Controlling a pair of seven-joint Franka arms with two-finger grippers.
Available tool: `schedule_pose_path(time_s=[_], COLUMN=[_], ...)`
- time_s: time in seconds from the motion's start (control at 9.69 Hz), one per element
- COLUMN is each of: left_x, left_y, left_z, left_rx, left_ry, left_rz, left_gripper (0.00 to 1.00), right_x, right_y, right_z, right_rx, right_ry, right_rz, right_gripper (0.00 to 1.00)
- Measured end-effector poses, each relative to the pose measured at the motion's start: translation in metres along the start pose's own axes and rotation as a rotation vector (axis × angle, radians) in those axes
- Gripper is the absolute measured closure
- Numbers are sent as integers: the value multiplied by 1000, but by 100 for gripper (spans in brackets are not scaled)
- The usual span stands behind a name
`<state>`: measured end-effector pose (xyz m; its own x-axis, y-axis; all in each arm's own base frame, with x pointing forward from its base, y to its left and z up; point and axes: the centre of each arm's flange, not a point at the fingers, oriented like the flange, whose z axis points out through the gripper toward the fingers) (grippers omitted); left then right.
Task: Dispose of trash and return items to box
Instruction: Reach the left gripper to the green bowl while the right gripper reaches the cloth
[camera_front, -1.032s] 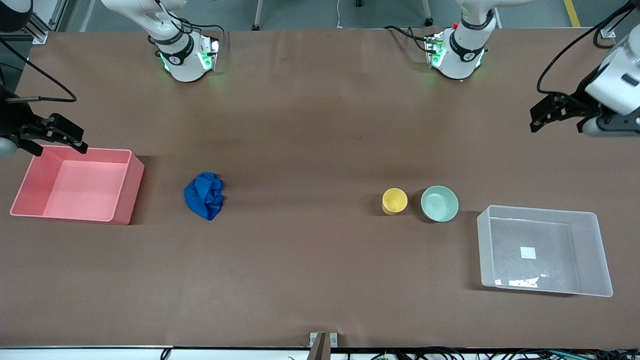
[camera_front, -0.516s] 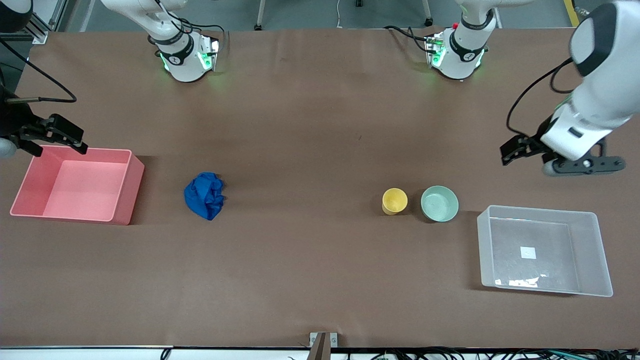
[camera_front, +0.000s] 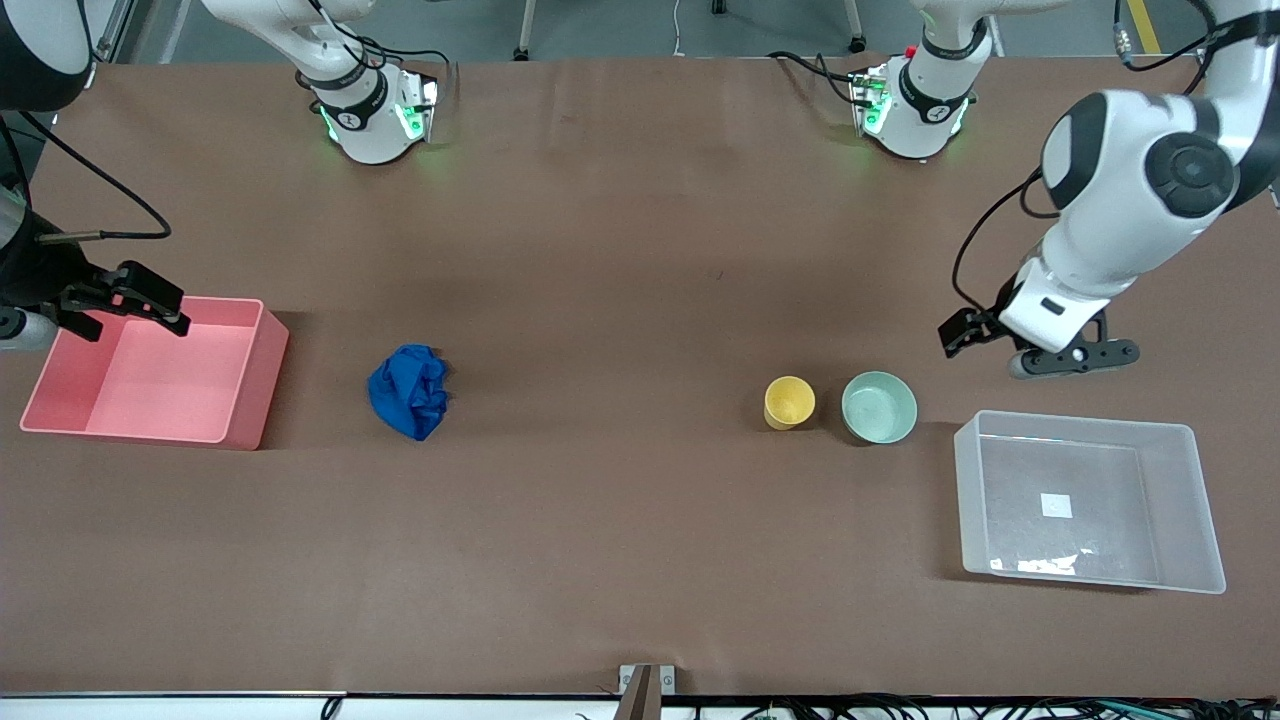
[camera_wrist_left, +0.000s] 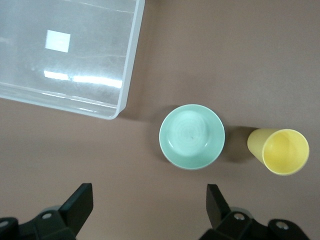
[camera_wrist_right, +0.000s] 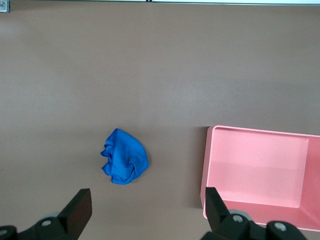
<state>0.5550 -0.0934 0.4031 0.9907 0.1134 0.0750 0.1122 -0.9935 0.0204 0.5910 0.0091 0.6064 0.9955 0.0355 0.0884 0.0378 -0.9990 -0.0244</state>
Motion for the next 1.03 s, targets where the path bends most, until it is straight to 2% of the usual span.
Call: schedule_pose_path(time_s=[0.31, 0.52, 0.83, 1.03], left_x=[-8, -7, -9, -11], left_y=[-3, -3, -5, -5], left_z=[75, 111, 149, 166], left_rx=[-26, -38, -46, -50], left_ry=[17, 11, -12, -23], left_rz=[-9, -14, -20, -24], left_gripper=[5, 17, 30, 32], right_x=[6, 13, 9, 6], right_y=[0, 1, -10, -14], right_z=[17, 54, 115, 152], right_rx=[0, -1, 0, -1], right_ry=[-17, -35, -72, -79], right_rz=[1, 2, -16, -22], right_gripper=[0, 0, 1, 3])
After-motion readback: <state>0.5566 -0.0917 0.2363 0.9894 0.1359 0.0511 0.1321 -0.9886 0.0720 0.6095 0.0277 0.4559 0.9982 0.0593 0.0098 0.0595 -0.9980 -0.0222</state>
